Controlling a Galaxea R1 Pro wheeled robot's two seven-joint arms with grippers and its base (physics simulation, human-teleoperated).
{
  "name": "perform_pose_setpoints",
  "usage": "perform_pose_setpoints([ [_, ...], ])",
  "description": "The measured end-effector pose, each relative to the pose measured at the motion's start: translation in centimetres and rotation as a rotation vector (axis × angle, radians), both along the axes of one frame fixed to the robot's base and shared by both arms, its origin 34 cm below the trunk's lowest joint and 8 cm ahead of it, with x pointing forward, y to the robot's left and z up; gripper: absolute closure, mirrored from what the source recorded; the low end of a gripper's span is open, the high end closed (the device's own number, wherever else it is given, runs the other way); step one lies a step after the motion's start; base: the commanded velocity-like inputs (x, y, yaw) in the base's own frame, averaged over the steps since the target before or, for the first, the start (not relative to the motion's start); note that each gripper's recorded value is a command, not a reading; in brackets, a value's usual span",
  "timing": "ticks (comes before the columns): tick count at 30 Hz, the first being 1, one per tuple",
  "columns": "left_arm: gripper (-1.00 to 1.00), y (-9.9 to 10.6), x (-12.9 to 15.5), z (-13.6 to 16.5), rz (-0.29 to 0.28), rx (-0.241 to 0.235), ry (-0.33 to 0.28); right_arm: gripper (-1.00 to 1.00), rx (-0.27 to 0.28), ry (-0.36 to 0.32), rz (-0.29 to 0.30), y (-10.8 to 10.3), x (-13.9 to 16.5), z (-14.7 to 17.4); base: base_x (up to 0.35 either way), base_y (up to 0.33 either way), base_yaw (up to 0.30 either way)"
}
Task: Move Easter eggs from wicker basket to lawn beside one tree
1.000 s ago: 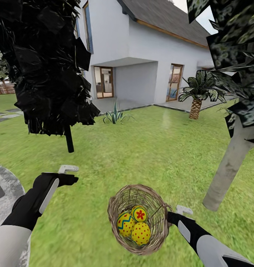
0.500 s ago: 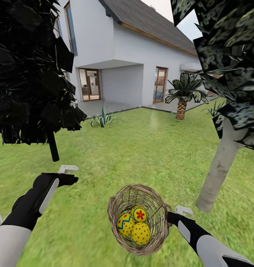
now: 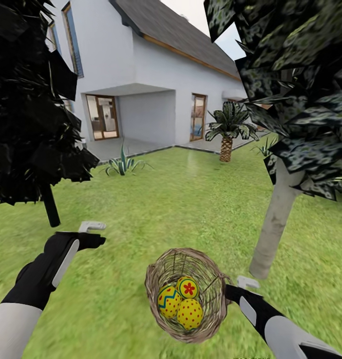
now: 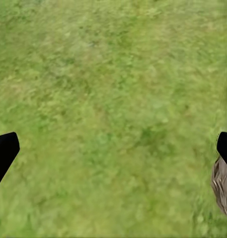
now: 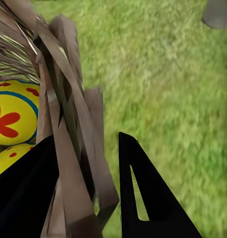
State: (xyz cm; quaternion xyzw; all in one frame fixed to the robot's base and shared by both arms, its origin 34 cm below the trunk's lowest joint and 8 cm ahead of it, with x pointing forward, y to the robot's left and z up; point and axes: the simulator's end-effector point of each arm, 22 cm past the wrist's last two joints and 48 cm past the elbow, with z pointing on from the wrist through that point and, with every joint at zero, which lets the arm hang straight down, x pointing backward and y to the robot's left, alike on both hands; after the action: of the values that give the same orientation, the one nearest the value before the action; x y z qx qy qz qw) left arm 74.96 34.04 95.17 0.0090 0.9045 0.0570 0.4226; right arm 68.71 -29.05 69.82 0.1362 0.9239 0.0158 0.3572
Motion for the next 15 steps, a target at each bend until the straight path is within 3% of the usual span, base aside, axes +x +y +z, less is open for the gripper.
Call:
perform_pose_setpoints([
  [5,-1.00,0.1,0.0,0.5,0.000,-0.001,-0.009,1.00,-0.004,-0.002,0.008,0.2,0.0,0.2,0.000,0.000,-0.207],
  [15,-1.00,0.2,-0.1,-0.5,0.002,0.002,-0.001,1.00,-0.007,-0.008,0.010,0.0,0.3,-0.2,0.000,0.000,-0.013],
])
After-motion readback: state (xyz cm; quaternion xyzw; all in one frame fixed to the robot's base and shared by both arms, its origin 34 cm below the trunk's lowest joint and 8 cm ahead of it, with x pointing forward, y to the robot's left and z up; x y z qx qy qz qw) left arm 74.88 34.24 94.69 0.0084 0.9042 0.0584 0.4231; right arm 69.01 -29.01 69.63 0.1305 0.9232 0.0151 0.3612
